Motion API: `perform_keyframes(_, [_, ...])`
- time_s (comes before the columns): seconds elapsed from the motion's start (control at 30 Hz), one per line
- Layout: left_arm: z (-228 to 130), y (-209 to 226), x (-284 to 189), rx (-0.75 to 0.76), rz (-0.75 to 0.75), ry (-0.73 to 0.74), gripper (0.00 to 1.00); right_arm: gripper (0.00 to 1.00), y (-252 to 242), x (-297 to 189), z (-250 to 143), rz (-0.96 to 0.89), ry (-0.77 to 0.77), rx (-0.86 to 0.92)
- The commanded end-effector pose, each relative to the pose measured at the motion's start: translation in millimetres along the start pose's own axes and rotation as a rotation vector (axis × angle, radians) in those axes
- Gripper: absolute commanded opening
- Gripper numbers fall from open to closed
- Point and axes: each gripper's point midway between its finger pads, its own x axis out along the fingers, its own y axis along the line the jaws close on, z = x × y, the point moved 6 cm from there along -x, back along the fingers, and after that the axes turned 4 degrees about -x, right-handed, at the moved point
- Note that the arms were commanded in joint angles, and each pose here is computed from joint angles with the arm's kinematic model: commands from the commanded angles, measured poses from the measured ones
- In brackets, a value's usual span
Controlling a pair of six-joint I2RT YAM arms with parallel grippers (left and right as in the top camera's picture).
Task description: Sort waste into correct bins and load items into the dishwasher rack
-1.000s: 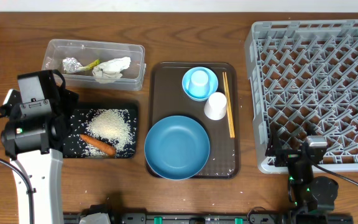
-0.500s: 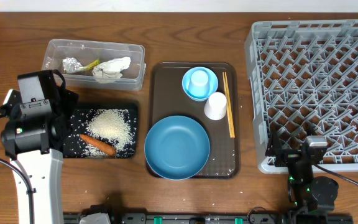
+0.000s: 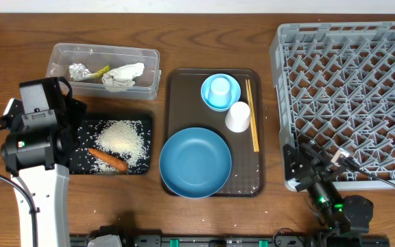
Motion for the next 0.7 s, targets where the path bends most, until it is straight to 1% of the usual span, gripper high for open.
perform_keyframes(0.0, [3,3,0,0.000,0.019,-0.020,1.00,0.99,12,-2,-14,0.098,0.138,0.220])
perform_keyframes(0.07, [3,3,0,0.000,0.018,-0.020,1.00,0.99,18,-3,-16,0.145,0.172,0.202])
perform_keyframes(0.17, [3,3,0,0.000,0.018,-0.020,0.99,0.99,34,-7,-15,0.253,0.201,0.115])
perform_keyframes(0.27, [3,3,0,0.000,0.018,-0.020,0.99,0.99,49,-10,-7,0.315,0.179,0.059])
perform_keyframes(0.5, [3,3,0,0.000,0.018,-0.020,0.99,0.99,82,-15,27,0.305,0.082,-0.034])
perform_keyframes(0.57, [3,3,0,-0.001,0.018,-0.020,0.99,0.99,90,-13,37,0.279,0.089,-0.074])
perform_keyframes(0.67, [3,3,0,0.000,0.019,-0.020,0.99,0.99,96,-6,49,0.211,0.143,-0.128])
